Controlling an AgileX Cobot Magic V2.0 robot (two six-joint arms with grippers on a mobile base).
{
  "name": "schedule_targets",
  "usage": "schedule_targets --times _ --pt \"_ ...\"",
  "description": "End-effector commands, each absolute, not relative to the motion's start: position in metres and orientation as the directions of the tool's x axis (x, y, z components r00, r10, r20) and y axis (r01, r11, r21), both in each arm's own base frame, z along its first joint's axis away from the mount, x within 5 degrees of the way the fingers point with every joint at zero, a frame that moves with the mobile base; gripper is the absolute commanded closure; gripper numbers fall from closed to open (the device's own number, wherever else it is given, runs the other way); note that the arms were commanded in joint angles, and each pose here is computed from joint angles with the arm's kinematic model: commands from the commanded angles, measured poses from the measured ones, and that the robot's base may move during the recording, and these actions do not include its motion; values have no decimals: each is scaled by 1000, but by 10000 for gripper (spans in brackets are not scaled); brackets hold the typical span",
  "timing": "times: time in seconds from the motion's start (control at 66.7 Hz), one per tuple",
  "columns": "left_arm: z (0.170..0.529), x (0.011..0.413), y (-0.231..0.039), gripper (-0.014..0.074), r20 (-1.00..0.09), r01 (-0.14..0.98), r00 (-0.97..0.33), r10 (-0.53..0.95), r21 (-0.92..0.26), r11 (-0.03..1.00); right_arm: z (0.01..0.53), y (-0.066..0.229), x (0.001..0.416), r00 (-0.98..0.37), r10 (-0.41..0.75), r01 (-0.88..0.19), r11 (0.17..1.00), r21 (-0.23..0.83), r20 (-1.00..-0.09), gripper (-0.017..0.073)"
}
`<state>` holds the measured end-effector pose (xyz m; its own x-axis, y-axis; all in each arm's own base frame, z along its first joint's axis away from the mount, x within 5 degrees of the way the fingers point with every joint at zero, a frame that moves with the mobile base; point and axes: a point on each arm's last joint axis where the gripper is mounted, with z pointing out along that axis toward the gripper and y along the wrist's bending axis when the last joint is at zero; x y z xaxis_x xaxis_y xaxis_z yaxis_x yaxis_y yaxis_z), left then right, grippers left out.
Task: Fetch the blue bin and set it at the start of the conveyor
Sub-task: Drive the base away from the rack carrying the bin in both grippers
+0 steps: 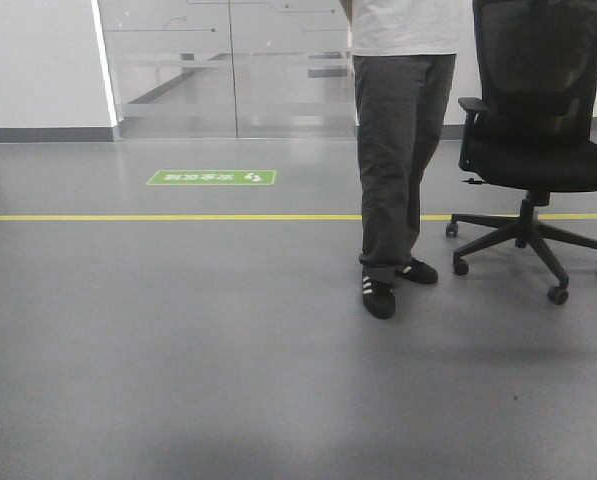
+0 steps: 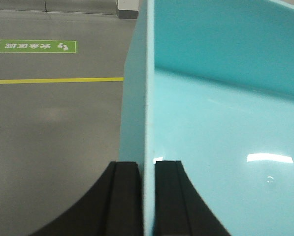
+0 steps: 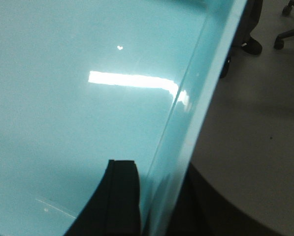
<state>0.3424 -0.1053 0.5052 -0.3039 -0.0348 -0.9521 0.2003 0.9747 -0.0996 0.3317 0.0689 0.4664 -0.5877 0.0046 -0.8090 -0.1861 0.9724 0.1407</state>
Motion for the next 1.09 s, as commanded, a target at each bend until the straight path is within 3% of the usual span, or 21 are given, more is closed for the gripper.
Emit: schedule_targets --times 0.0,1.079 --pt "521 335 -107 705 -970 228 -227 -83 -136 964 476 69 329 -531 -13 -214 970 119 -847 711" --pt "521 336 -105 705 -972 220 -223 -74 -124 968 477 70 331 -521 -6 -216 968 125 -854 711"
